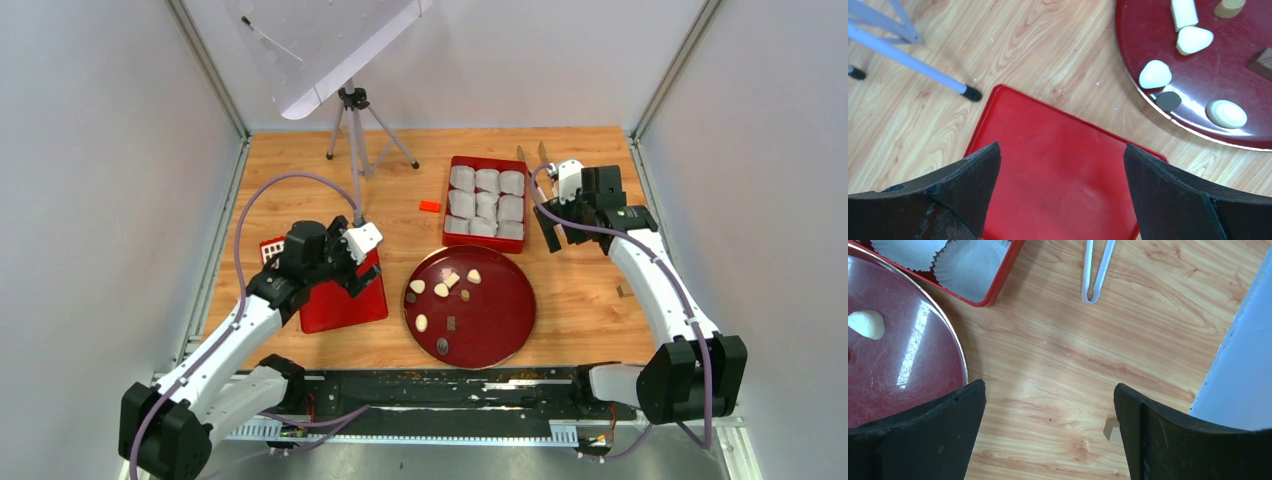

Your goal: Pack the chocolate

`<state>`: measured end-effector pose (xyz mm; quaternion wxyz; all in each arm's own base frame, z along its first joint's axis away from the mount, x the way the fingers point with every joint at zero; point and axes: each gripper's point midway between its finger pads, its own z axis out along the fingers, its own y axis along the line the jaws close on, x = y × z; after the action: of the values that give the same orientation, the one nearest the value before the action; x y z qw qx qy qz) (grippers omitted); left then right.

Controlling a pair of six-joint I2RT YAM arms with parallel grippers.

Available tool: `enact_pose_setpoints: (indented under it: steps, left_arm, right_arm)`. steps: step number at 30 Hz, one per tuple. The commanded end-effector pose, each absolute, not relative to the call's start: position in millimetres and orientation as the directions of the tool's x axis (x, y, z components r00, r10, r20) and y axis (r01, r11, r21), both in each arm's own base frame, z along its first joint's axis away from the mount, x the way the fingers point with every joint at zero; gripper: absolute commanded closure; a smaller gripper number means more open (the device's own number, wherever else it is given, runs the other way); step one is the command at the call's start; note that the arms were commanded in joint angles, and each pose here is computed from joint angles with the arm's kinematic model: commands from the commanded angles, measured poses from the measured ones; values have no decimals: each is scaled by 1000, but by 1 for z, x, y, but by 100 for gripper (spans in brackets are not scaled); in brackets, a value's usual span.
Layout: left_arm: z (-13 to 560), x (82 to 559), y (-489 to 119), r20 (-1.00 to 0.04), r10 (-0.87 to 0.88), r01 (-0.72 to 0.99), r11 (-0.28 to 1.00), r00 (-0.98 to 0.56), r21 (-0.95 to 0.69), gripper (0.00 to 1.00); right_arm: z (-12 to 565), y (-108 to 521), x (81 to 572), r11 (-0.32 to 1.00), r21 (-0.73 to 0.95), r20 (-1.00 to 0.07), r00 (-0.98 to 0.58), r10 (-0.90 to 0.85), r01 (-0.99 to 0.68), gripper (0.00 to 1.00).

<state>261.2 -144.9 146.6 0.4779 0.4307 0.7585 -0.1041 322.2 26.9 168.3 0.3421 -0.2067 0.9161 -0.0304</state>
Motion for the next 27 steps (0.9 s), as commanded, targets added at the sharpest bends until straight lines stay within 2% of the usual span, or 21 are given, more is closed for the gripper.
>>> enact_pose_setpoints:
  steps: [1, 4, 8, 12, 14, 16, 20, 27]
  left_arm:
    - [172, 266, -175, -839, 543, 816, 501, -35, 289, 0]
    - [172, 265, -184, -829, 557, 843, 467, -47, 266, 0]
    - [171, 267, -187, -807, 586, 859, 449, -76, 245, 1]
    - [176, 271, -189, -806, 587, 858, 449, -74, 248, 3]
    - [180, 273, -190, -814, 577, 853, 457, -69, 251, 3]
    - [181, 274, -191, -822, 563, 846, 473, -78, 244, 3]
    - [184, 274, -193, -832, 549, 845, 481, -85, 231, 3]
    - [186, 278, -192, -828, 555, 840, 487, -85, 240, 3]
  right_arm:
    - [177, 35, 323, 897, -173, -646, -640, -416, -408, 0]
    - [169, 44, 321, 843, -157, -611, -620, -493, -515, 0]
    - [165, 39, 334, 857, -111, -599, -655, -462, -504, 1]
    - [170, 25, 362, 889, -14, -631, -685, -363, -458, 18]
    - [168, 12, 380, 913, 12, -642, -703, -306, -408, 23]
    - [166, -1, 398, 936, 12, -651, -714, -260, -352, 29]
    - [152, -17, 423, 945, -42, -639, -718, -275, -324, 47]
    - [130, -19, 458, 952, -13, -632, -735, -245, -307, 58]
